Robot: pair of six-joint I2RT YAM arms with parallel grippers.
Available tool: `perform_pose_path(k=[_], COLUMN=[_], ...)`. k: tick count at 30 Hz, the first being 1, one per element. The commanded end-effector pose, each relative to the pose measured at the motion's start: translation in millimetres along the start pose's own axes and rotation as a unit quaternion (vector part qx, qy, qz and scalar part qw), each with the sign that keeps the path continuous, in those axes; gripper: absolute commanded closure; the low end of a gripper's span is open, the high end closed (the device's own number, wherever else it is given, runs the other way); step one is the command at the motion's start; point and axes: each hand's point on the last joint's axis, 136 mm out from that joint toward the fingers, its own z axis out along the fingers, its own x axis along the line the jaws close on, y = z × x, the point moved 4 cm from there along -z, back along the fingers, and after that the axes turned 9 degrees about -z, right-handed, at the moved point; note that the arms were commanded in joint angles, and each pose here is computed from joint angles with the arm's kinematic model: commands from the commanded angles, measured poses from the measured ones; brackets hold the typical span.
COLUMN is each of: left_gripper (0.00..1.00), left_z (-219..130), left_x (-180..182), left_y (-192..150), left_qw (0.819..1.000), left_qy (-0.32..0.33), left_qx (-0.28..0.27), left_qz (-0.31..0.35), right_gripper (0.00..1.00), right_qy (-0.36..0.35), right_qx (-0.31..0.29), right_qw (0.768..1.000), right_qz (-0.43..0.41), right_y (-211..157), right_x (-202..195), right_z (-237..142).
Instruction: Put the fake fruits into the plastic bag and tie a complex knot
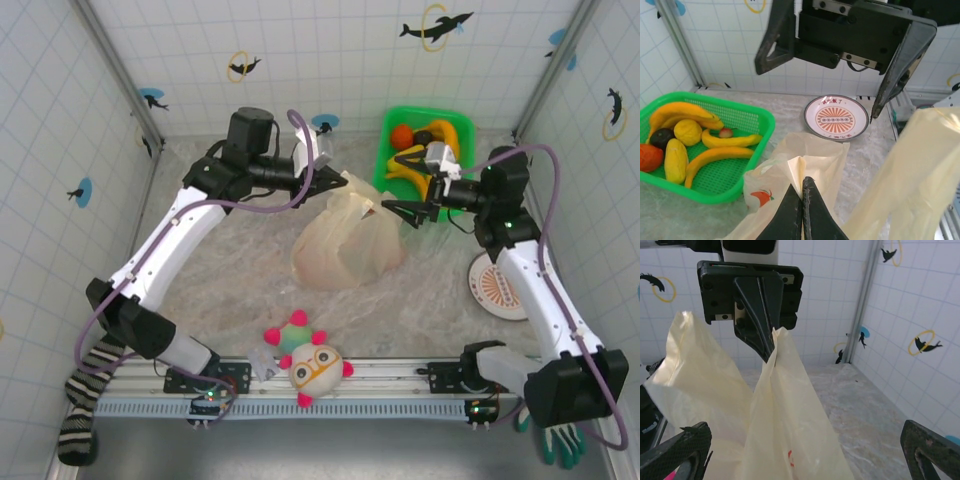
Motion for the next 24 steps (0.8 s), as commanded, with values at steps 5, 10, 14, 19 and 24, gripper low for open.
perform_pose_path(k=[5, 10, 14, 19, 24], left_gripper=[1.0, 1.0, 1.0, 1.0, 1.0], left_z=[-2, -2, -1, -1, -2], left_x=[-4, -3, -5, -6, -4], left_y=[7, 11, 12, 12, 16], left_qw=[0.999, 0.998, 0.998, 0.998, 0.997], left_qy=[-0.013, -0.017, -0.025, -0.031, -0.02], left_qx=[0.011, 0.007, 0.003, 0.001, -0.003], left_qz=[0.047, 0.053, 0.057, 0.062, 0.073], right_gripper=[0.0, 0.06, 0.1, 0.18, 0.37], right_qy=[0.067, 0.082, 0.102, 0.131, 0.154], right_qx=[-0.003, 0.002, 0.003, -0.002, 0.001], right_qw=[0.998, 0.996, 0.994, 0.991, 0.987], right_qz=[0.005, 0.014, 0.023, 0.026, 0.034], right_y=[3, -5, -9, -5, -6], right_x=[-3, -6, -4, -1, 5], right_z=[37, 51, 64, 81, 94])
